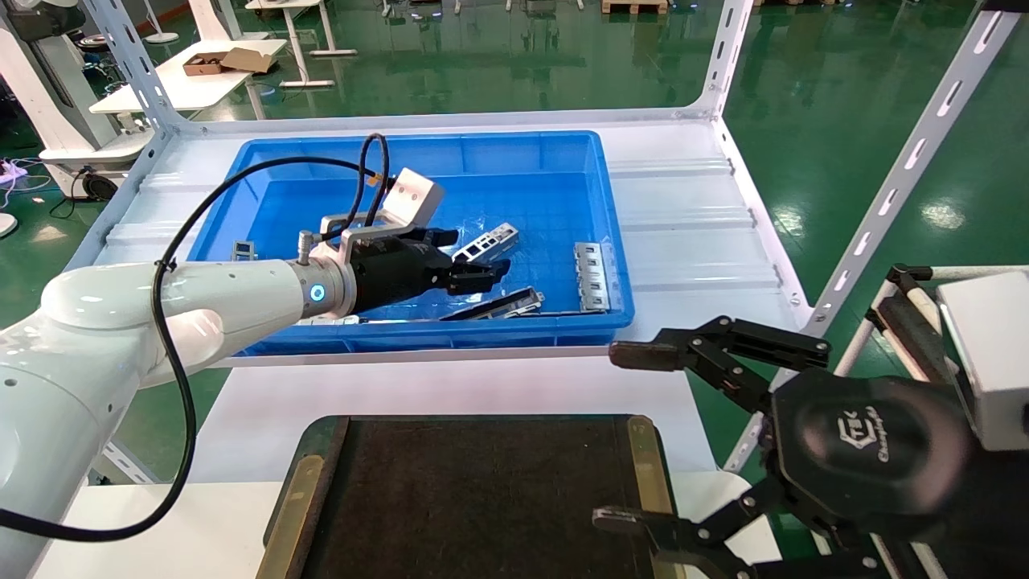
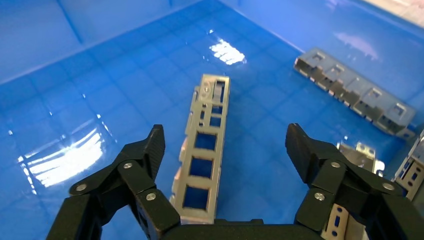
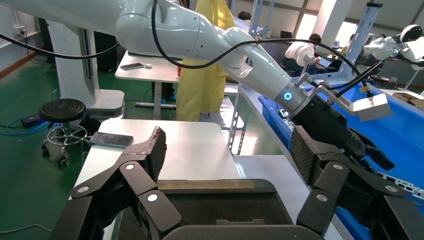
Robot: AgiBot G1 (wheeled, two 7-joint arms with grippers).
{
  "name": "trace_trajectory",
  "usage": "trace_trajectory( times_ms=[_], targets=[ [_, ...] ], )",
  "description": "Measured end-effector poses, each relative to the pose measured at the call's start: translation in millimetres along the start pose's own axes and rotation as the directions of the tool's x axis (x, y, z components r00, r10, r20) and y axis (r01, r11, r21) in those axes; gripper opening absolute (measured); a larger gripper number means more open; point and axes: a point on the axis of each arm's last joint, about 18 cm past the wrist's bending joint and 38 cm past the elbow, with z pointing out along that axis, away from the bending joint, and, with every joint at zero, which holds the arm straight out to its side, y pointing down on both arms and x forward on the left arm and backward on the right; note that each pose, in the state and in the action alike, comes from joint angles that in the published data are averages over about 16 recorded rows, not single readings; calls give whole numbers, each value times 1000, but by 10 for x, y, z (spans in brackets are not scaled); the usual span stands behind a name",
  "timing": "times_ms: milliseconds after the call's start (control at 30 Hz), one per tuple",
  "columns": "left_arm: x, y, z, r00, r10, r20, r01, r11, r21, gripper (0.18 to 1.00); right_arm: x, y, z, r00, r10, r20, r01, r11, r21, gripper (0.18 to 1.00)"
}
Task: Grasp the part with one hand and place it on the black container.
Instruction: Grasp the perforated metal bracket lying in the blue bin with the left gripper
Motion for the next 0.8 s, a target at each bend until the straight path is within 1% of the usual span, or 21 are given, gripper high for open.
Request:
trace_trajectory(
  times_ms=[133,267,333,467,600,800],
  targets=[
    [2,46,-1,1000,-7,-1,7,1000,-7,879,0,0,0,1000,0,0,0,1000,0,887],
    [3,80,-3,1000,-15,-2,15,1000,-12,821,0,0,0,1000,0,0,0,1000,0,813],
    [3,95,-5,1000,-19,-3,19,1000,-14,775,0,0,0,1000,0,0,0,1000,0,784],
    [4,118,-9,999,-32,-5,32,999,-14,693,0,0,0,1000,0,0,0,1000,0,685],
    [8,126,-9,999,-44,-7,44,999,-11,586,0,0,0,1000,0,0,0,1000,0,595],
    [1,59,-17,998,-66,-10,66,998,12,446,0,0,0,1000,0,0,0,1000,0,456]
  ],
)
